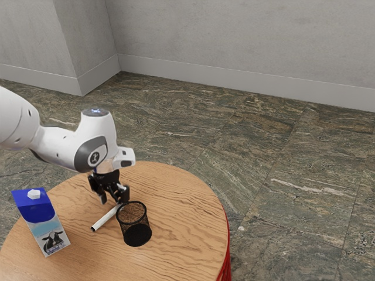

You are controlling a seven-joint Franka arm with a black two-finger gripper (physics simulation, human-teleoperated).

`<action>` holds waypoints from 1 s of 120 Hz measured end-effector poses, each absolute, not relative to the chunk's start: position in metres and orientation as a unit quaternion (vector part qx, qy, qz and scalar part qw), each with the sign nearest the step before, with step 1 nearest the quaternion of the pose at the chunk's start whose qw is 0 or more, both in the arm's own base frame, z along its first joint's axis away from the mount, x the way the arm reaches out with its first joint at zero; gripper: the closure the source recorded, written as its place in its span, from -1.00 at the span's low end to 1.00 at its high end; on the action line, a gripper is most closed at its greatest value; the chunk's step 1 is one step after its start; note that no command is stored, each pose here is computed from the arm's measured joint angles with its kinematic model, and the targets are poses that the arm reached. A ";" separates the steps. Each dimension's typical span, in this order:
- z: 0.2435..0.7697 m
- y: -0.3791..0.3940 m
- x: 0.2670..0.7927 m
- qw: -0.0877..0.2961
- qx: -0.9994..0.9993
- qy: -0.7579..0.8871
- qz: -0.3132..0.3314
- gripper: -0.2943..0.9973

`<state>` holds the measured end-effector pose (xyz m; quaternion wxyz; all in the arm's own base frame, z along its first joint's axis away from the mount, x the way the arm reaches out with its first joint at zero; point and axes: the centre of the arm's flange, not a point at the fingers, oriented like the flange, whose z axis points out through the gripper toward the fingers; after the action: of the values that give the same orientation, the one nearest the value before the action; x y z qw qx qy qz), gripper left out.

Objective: Put the marker into the pen holder.

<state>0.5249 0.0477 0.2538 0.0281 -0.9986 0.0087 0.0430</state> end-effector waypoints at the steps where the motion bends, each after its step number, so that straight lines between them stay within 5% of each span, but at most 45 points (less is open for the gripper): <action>1: 0.254 0.048 0.525 0.028 -0.999 0.009 0.043 -0.09; 35: 0.251 0.048 0.526 0.028 -0.999 0.015 0.042 0.23; 99: 0.253 0.046 0.529 0.029 -0.999 0.019 0.038 0.52; 120: 0.333 0.039 0.531 0.027 -0.999 0.024 -0.022 0.57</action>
<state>0.5313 0.0392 0.3327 0.0270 -0.9991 0.0237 -0.0221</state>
